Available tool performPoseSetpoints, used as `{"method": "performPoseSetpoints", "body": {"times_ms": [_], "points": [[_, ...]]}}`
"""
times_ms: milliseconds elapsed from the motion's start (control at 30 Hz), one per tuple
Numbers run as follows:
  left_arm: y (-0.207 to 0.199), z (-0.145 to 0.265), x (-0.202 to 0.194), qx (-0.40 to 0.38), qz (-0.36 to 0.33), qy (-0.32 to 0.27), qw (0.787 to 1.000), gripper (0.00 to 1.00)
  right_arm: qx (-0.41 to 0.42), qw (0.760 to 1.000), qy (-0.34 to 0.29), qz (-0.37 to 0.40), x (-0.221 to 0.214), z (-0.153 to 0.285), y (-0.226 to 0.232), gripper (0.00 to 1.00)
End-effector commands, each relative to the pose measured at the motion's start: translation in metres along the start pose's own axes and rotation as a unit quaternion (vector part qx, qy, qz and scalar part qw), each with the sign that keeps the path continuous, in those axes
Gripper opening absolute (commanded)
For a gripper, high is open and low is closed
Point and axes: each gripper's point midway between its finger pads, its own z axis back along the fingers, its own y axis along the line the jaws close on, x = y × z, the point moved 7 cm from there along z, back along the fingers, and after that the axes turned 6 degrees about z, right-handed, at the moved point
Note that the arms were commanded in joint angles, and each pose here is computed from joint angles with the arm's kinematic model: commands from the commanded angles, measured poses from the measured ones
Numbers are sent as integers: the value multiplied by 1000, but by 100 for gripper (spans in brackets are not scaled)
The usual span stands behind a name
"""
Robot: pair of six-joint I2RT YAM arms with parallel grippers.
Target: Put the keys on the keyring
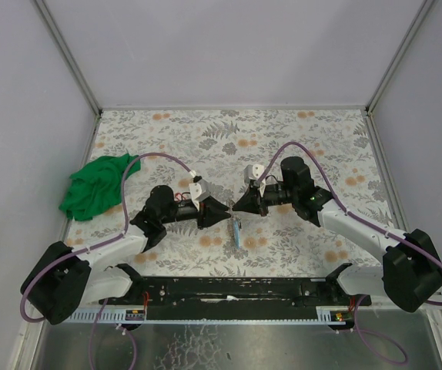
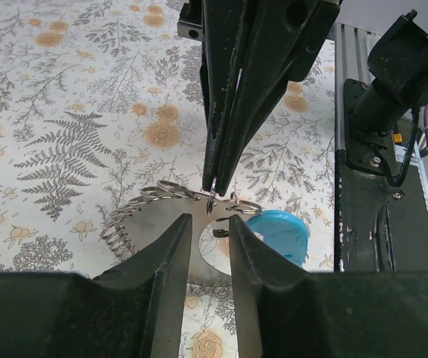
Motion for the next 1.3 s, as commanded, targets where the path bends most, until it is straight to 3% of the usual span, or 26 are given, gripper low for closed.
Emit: {"method": "performPoseSetpoints", "body": {"times_ms": [0,567,900,1033,1133,1267], "points": [[0,-3,17,-21,-37,-34,999,24,15,998,-37,43,21,0,0,1],[0,-4,22,-38,-71,-34,996,18,45,998,-31,45,16,-2,4,1],[0,-4,30,-38,-103,-30,993,0,42,998,-9,44,12,-3,3,2],[1,2,32,-15,-126,-23,992,0,23,998,0,50,14,1,2,12],[1,4,30,7,-145,-12,989,0,1,997,1,71,18,6,2,28],[0,3,27,30,-172,7,985,0,-34,995,-4,99,22,13,1,39]]}}
